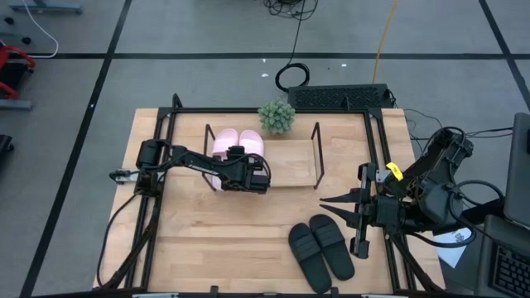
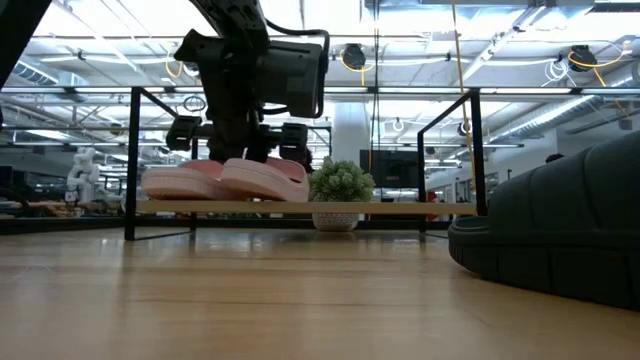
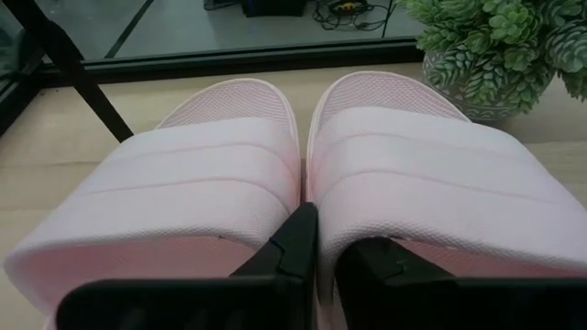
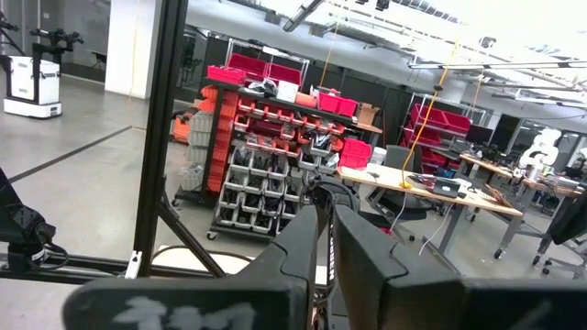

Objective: Pick and place slides into the shelf
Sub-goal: Put the pink slide on the shelf

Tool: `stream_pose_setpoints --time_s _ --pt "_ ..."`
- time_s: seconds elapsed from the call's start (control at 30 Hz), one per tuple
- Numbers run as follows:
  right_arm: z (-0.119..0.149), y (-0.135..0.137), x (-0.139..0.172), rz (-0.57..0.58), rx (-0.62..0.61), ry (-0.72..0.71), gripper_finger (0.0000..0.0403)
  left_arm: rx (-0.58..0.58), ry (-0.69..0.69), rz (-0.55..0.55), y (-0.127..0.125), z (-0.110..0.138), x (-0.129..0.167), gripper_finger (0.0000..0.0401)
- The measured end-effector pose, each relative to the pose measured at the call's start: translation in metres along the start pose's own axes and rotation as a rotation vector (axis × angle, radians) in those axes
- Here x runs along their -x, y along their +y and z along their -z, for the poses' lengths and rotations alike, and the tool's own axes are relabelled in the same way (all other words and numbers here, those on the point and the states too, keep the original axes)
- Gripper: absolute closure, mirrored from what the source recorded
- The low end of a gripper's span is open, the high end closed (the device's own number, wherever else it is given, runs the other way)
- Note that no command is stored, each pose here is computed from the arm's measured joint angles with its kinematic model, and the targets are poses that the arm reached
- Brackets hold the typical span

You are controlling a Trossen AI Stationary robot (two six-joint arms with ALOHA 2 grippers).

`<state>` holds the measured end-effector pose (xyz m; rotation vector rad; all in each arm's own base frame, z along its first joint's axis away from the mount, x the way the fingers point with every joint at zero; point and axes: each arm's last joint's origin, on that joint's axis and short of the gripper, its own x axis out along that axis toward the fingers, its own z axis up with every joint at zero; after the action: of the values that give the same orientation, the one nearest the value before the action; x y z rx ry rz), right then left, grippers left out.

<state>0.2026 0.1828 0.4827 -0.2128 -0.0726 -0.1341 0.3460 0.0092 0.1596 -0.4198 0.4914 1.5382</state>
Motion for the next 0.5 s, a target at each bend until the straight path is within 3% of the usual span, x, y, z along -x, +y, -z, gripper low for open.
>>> stream_pose_setpoints --time_s 0.3,0.5 --pt "0.0000 0.0000 0.0000 0.000 0.000 0.000 0.0374 0.003 0.000 0.003 -0.0002 0.0000 0.0004 0.0355" --pt "0.0000 0.0001 0.0001 0.000 0.000 0.000 0.0374 0.006 -0.002 0.007 -0.0007 0.0003 0.0009 0.0312"
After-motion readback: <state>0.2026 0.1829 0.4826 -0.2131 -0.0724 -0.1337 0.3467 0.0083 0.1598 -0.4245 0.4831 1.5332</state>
